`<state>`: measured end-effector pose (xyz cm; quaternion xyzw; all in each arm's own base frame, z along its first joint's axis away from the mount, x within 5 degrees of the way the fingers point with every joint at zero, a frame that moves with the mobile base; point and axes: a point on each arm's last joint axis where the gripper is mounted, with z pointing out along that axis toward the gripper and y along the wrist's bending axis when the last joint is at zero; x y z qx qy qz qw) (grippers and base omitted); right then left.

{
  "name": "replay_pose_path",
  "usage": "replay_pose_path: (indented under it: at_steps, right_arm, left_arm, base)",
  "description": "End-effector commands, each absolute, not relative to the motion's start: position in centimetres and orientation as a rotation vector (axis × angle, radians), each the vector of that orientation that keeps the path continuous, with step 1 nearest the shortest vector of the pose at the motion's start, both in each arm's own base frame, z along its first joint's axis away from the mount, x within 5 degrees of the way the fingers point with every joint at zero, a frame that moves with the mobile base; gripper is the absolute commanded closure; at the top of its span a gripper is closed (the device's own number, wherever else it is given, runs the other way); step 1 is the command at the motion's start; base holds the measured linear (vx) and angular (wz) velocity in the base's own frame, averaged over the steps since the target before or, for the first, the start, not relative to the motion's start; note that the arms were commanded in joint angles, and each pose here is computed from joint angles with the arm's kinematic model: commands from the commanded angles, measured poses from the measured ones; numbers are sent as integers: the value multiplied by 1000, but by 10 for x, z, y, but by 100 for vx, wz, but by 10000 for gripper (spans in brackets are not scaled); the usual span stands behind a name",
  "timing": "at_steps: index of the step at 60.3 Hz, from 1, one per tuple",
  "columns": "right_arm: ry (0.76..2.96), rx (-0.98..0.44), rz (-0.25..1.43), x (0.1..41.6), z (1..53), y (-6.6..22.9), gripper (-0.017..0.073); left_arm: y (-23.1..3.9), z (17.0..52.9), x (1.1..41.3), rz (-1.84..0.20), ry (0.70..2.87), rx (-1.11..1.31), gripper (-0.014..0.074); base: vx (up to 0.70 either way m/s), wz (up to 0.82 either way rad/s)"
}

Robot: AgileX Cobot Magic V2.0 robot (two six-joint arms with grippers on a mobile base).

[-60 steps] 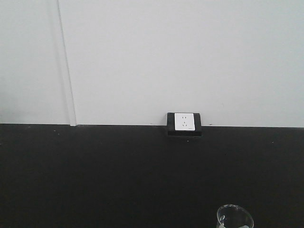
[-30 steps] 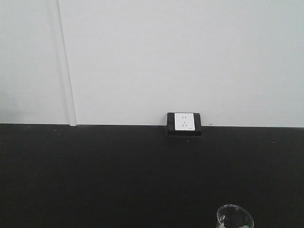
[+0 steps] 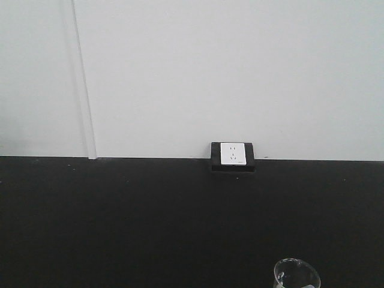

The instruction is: Grab transparent chemical and place on left bench

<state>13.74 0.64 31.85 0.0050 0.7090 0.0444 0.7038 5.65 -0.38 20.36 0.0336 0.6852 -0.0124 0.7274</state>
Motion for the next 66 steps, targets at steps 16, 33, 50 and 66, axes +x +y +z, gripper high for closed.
replay_pose_path:
  at_steps: [16,33,50,66]
  right_arm:
    - [1558,-456,279,169,308,72,441]
    - [1650,-464,336,197,281,84,113]
    - [1848,-257,389,215,253,83,66]
    - [1909,-156,363,232,235,72,126]
  left_arm:
    - [-4,206,55,-35,1429,64,597]
    - [-4,206,55,-35,1429,64,597]
    - [-4,206,55,-35,1429,64,597]
    - [-4,206,55,-35,1429,64,597]
  base:
    - [0,0]
    - [0,0]
    - [0,0]
    - [0,0]
